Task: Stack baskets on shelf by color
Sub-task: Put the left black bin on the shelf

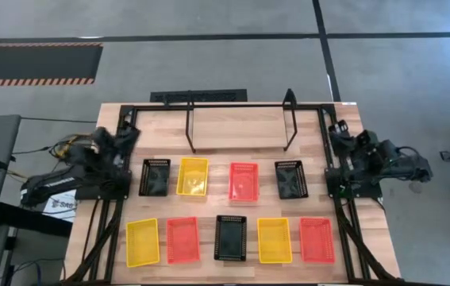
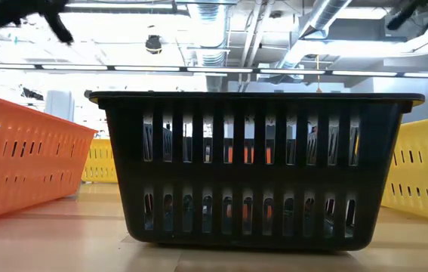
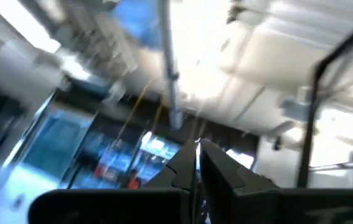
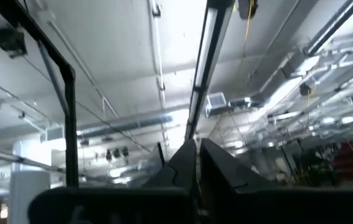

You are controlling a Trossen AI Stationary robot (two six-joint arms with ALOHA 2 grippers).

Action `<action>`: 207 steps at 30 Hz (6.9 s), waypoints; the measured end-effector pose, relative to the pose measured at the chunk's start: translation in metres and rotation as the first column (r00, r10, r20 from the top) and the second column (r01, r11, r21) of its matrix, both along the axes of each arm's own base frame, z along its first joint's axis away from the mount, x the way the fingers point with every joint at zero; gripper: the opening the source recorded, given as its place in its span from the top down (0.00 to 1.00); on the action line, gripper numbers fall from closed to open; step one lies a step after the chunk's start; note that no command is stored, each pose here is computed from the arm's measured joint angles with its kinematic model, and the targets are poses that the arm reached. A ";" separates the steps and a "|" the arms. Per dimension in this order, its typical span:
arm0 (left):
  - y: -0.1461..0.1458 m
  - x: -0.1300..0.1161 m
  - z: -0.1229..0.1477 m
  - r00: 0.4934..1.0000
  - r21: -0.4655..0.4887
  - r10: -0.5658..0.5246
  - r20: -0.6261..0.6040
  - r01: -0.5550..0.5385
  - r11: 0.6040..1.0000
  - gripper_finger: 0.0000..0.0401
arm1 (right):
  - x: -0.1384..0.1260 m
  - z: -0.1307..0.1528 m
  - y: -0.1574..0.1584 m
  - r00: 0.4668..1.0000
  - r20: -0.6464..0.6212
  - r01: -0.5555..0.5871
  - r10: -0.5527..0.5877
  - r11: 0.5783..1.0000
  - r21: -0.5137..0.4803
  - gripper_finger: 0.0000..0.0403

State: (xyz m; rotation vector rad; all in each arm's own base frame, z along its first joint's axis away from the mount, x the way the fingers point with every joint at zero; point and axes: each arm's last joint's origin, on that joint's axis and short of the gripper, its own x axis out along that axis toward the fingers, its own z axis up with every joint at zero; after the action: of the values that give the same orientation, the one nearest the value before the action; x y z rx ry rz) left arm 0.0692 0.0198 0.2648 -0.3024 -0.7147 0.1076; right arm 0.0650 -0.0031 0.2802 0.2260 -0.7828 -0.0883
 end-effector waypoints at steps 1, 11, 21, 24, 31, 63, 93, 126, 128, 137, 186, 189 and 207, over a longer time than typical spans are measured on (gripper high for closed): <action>-0.002 -0.002 0.009 1.000 0.037 -0.005 0.006 0.005 0.999 0.95 | 0.003 0.009 0.000 1.000 -0.023 0.003 -0.003 1.000 -0.005 0.85; -0.011 0.000 0.095 0.965 0.264 -0.082 -0.247 0.149 0.953 0.65 | 0.053 0.146 0.005 0.978 -0.192 0.039 -0.087 0.970 -0.241 0.68; 0.001 -0.006 0.087 0.465 -0.069 0.072 -0.883 -0.278 0.958 0.61 | 0.077 0.226 0.009 0.899 -0.431 -0.052 -0.081 0.957 -0.286 0.63; 0.003 -0.002 0.076 0.339 -0.083 0.043 -0.940 -0.349 0.934 0.62 | 0.089 0.234 0.014 0.894 -0.446 -0.087 -0.053 0.954 -0.288 0.64; 0.010 0.027 0.053 0.044 -0.036 -0.021 -0.999 -0.364 0.931 0.62 | 0.111 0.248 0.034 0.903 -0.428 -0.152 -0.037 0.904 -0.399 0.63; 0.055 0.122 -0.055 -0.675 -0.079 0.033 -0.737 0.135 0.988 0.62 | 0.089 0.265 0.066 0.894 -0.422 -0.337 0.154 0.850 -0.404 0.63; 0.056 0.111 -0.079 -0.685 -0.098 -0.049 -0.727 0.032 0.995 0.62 | 0.087 0.264 0.073 0.883 -0.426 -0.378 0.199 0.839 -0.392 0.64; 0.052 0.108 -0.089 -0.660 -0.176 -0.145 -0.737 -0.019 0.984 0.79 | 0.087 0.265 0.072 0.885 -0.421 -0.375 0.199 0.840 -0.392 0.64; 0.052 0.108 -0.089 -0.661 -0.177 -0.144 -0.737 -0.017 0.984 0.88 | 0.087 0.265 0.072 0.885 -0.421 -0.375 0.199 0.840 -0.392 0.65; 0.053 0.108 -0.089 -0.663 -0.140 -0.148 -0.734 -0.065 0.988 0.99 | 0.086 0.266 0.072 0.890 -0.409 -0.371 0.202 0.842 -0.391 0.65; 0.045 0.188 0.171 -0.363 0.249 0.339 -0.868 0.273 0.929 1.00 | 0.069 0.254 0.051 0.817 -0.544 -0.094 -0.191 0.887 -0.451 0.99; 0.059 0.210 0.175 -0.329 0.260 0.360 -0.873 0.310 0.915 1.00 | 0.070 0.248 0.049 0.778 -0.592 -0.074 -0.211 0.904 -0.420 0.99; 0.173 0.283 0.123 -0.255 0.206 0.263 -0.930 0.231 0.951 1.00 | 0.028 0.232 0.028 0.653 -0.710 -0.059 -0.264 0.916 -0.396 1.00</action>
State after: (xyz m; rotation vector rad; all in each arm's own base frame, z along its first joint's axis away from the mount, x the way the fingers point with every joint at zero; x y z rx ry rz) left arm 0.3524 0.1928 0.3873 0.2184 1.0904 0.2239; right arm 0.0927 0.0251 0.5125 -0.2449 0.0520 -0.1239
